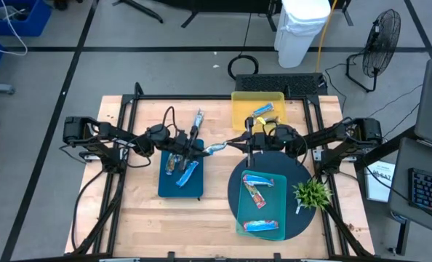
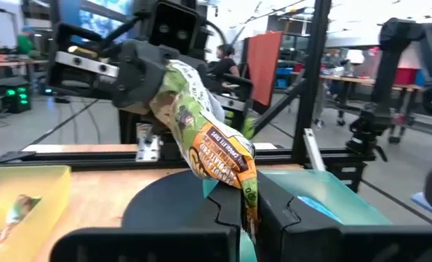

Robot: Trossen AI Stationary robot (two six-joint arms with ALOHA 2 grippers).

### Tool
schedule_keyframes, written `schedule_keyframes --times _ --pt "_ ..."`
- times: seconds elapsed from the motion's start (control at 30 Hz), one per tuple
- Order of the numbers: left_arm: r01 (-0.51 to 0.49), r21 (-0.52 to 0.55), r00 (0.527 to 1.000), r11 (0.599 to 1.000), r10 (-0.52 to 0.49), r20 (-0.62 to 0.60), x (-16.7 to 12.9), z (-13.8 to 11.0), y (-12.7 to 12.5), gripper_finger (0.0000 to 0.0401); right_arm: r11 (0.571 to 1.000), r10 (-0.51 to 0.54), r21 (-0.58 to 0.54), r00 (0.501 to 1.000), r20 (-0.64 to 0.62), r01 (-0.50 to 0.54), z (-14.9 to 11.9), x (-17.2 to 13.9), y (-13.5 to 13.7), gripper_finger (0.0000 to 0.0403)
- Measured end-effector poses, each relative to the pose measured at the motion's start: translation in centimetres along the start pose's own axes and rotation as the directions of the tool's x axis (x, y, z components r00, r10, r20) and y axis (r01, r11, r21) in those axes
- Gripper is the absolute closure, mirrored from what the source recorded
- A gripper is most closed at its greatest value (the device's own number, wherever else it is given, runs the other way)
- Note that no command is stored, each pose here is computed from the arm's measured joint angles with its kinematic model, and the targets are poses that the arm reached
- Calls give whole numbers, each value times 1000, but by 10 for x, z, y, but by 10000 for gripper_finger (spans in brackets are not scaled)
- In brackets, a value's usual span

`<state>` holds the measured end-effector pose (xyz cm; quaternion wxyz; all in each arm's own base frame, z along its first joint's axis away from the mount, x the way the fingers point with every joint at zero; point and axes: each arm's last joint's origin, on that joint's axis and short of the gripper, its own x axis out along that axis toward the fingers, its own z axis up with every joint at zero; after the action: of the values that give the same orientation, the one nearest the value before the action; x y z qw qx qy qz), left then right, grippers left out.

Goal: Pick and place Granola Bars by type
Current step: Put the yellow granola bar into the yellow bin

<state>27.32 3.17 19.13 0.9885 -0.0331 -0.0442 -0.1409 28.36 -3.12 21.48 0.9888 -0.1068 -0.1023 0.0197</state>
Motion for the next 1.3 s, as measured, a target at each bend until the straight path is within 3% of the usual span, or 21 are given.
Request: schedule_keyframes --times 0.2,0.53,0.63,0.9,1.13,1.3 --pt "-43 -28 999 999 43 4 -2 0 4 381 1000 0 -16 1000 -21 0 3 -4 0 401" --pt "-52 -231 999 972 54 2 -12 3 24 380 990 -133 -64 979 -158 124 11 -24 -2 402" --pt "-34 -235 999 972 34 -1 -15 3 28 380 989 -144 -65 974 -174 134 9 -33 -1 402" --pt "-15 -194 1000 981 15 -1 -17 4 31 380 954 -298 -106 929 -220 281 4 -60 0 403" --pt "-2 -195 1000 981 1 -5 -18 4 32 380 880 -472 -177 856 -211 442 7 -84 -1 403" --pt "-1 -202 1000 979 -1 -7 -18 3 32 380 791 -608 -250 766 -208 559 8 -97 -3 403"
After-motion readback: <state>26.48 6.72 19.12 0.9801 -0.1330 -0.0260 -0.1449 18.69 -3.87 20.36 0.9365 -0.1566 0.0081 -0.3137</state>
